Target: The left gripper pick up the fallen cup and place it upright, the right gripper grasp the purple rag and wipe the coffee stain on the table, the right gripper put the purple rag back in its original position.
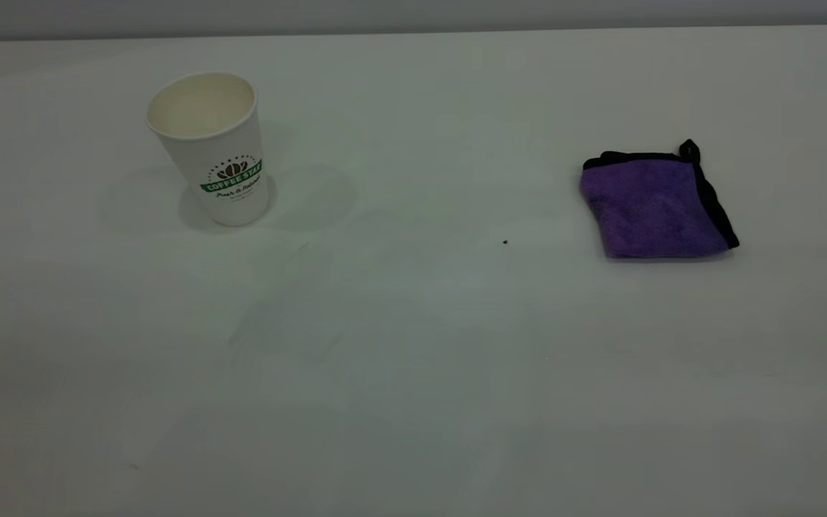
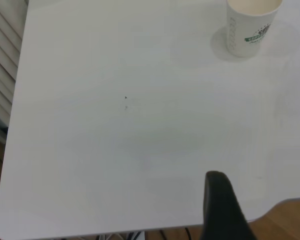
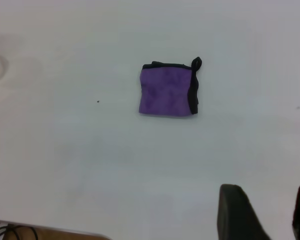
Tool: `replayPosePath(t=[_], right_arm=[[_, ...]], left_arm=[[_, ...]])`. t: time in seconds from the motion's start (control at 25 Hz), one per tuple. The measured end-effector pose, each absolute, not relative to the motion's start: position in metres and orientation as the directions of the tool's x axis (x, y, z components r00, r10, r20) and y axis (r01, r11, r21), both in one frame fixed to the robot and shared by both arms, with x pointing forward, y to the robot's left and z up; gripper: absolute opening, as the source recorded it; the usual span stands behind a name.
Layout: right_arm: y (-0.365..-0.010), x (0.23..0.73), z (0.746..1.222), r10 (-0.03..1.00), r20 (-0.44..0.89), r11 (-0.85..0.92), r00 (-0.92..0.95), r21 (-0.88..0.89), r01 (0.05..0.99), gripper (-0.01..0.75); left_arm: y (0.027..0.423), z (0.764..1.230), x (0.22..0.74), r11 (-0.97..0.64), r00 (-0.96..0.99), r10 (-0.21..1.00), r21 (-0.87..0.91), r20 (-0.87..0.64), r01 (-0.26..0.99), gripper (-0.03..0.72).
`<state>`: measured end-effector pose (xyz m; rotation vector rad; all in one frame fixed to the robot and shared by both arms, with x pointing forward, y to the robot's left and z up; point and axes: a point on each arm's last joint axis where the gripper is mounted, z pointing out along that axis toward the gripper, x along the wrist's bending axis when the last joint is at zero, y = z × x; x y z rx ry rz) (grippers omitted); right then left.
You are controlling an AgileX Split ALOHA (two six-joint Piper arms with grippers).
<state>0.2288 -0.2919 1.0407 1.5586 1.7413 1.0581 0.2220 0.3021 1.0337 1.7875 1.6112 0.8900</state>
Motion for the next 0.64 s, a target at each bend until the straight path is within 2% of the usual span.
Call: replayPosePath(t=[0.36,0.64], right_arm=[[-0.2917,0.2289,1.0407,0.985,0.091,0.002,-0.148,0.846,0.534,0.24],[-0.2916,0.2289,1.0407,0.985,0.092,-0.001,-0.145,0.846,0.534,0.238]], left_arm=[[0.3021,1.0337,0.222,-0.114,0.054,0.993,0.78,0.102,0.616,0.461],[0.3021,1.0337,0.222,-0.114,0.054,0.993,0.78,0.102,0.616,0.461]])
